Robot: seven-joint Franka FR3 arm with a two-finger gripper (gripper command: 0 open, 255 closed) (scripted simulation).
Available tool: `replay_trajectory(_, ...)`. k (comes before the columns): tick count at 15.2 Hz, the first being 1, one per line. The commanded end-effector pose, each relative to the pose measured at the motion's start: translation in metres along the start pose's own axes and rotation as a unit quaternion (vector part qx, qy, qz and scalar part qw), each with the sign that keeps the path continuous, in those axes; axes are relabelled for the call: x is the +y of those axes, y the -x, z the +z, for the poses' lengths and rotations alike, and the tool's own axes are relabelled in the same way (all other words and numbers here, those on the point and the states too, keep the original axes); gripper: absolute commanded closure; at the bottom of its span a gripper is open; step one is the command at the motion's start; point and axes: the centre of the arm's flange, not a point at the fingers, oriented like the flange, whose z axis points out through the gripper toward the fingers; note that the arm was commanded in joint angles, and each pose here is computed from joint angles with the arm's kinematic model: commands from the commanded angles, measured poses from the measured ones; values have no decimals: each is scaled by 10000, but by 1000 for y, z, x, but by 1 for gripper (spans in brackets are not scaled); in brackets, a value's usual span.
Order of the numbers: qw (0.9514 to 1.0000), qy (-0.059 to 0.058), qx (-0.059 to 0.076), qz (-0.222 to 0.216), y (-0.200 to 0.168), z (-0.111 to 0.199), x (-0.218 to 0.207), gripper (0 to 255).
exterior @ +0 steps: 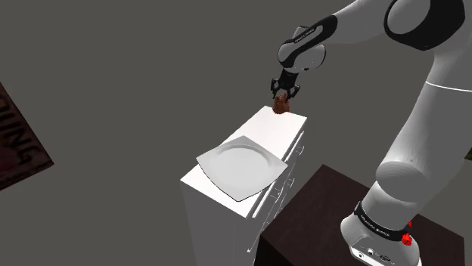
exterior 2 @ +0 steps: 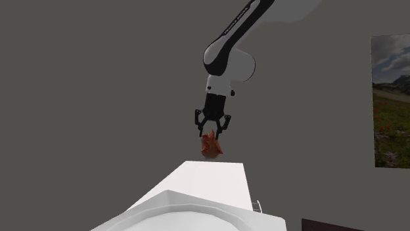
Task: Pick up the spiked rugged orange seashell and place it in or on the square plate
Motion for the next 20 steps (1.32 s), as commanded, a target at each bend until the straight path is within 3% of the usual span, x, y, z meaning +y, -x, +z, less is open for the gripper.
replay_trajectory(1, 10000, 0, 1, 0, -1, -10, -1, 255)
replay_trajectory(5, 10000, 0, 1, 0, -3, -28, -4, 255)
replay_trajectory(20, 10000, 0, 1, 0, 190, -55, -42, 255)
